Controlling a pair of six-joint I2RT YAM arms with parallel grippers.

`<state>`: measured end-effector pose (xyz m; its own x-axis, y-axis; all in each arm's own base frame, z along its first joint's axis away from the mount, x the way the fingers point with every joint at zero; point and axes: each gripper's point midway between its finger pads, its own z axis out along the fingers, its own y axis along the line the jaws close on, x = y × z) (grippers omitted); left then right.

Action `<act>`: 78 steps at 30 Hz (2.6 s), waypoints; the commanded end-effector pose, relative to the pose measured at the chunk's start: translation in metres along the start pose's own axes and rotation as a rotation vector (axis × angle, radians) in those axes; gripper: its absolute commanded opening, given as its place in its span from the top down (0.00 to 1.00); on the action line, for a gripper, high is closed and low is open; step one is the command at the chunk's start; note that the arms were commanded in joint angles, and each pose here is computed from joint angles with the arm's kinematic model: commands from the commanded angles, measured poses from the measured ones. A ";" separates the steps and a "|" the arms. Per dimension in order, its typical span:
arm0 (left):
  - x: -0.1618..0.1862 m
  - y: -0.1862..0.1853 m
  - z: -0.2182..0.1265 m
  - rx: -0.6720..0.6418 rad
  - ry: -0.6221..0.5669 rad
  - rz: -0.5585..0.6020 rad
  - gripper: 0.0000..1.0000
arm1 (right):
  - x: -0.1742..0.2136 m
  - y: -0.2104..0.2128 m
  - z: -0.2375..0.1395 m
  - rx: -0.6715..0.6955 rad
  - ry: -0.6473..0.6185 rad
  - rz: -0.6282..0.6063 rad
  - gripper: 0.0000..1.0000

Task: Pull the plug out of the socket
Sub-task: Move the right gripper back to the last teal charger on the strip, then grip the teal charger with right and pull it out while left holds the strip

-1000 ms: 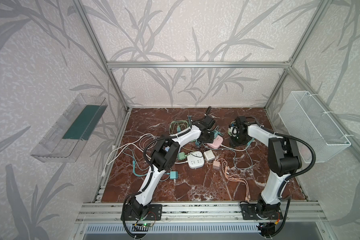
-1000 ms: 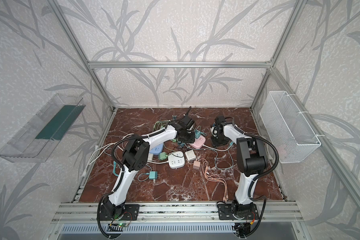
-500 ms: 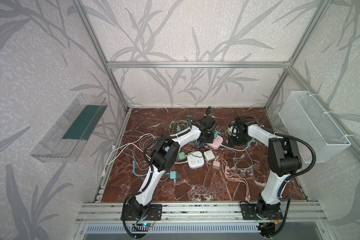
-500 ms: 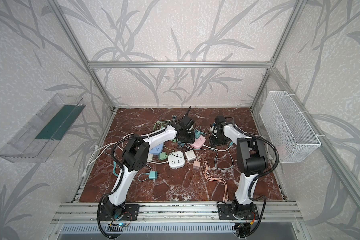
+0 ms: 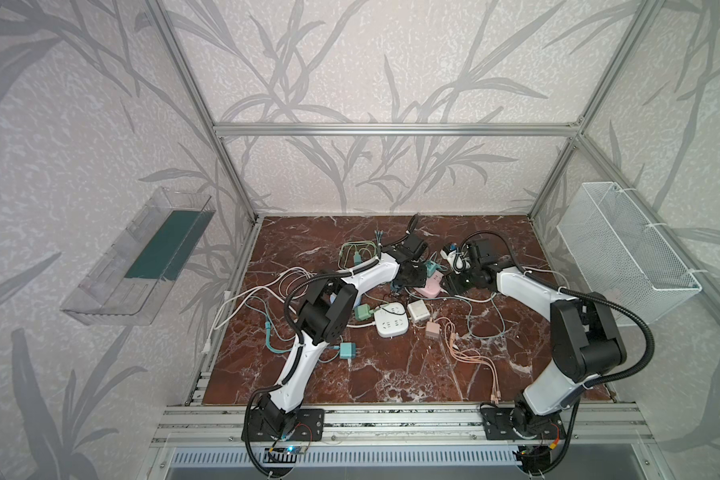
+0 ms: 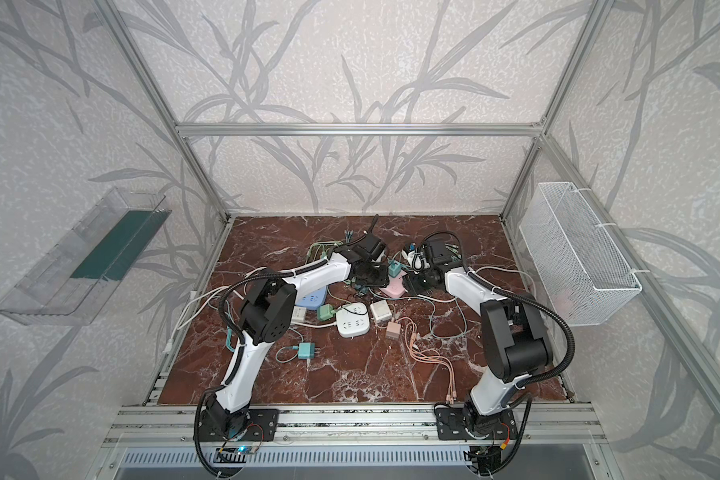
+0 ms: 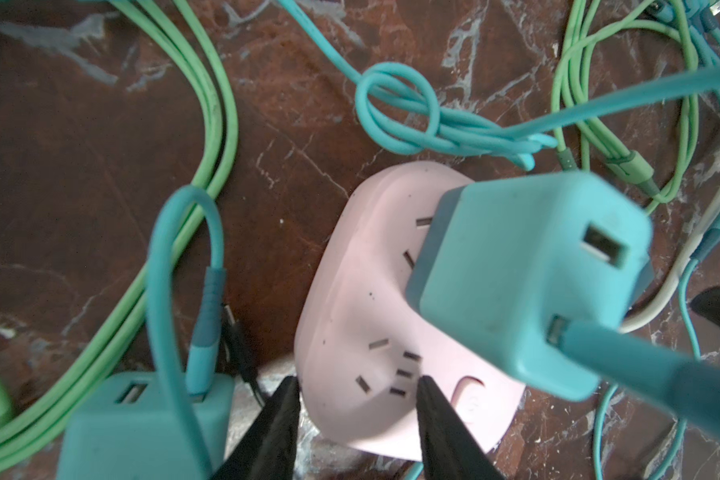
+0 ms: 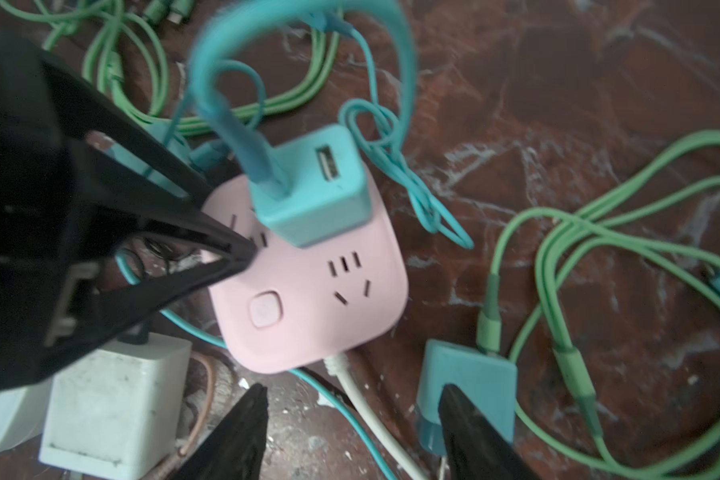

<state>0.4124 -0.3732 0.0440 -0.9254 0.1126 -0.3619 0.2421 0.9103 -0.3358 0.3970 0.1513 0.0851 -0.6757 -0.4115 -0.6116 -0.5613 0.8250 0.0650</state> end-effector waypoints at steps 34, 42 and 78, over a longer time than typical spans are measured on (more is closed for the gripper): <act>0.035 0.028 0.010 -0.012 0.120 -0.096 0.55 | -0.036 0.008 0.054 -0.083 0.005 -0.236 0.41; 0.035 0.028 0.010 -0.011 0.118 -0.099 0.54 | -0.029 0.007 0.061 -0.067 0.070 -0.274 0.45; 0.041 0.032 0.022 -0.006 0.174 -0.141 0.55 | -0.057 0.028 0.032 -0.020 -0.112 -0.303 0.80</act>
<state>0.4050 -0.3700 0.0407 -0.9640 0.0430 -0.2625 0.1644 0.8723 -0.4606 0.4325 0.1931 0.0586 -0.5159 -0.6080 -0.6035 -0.7217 0.6880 -0.0761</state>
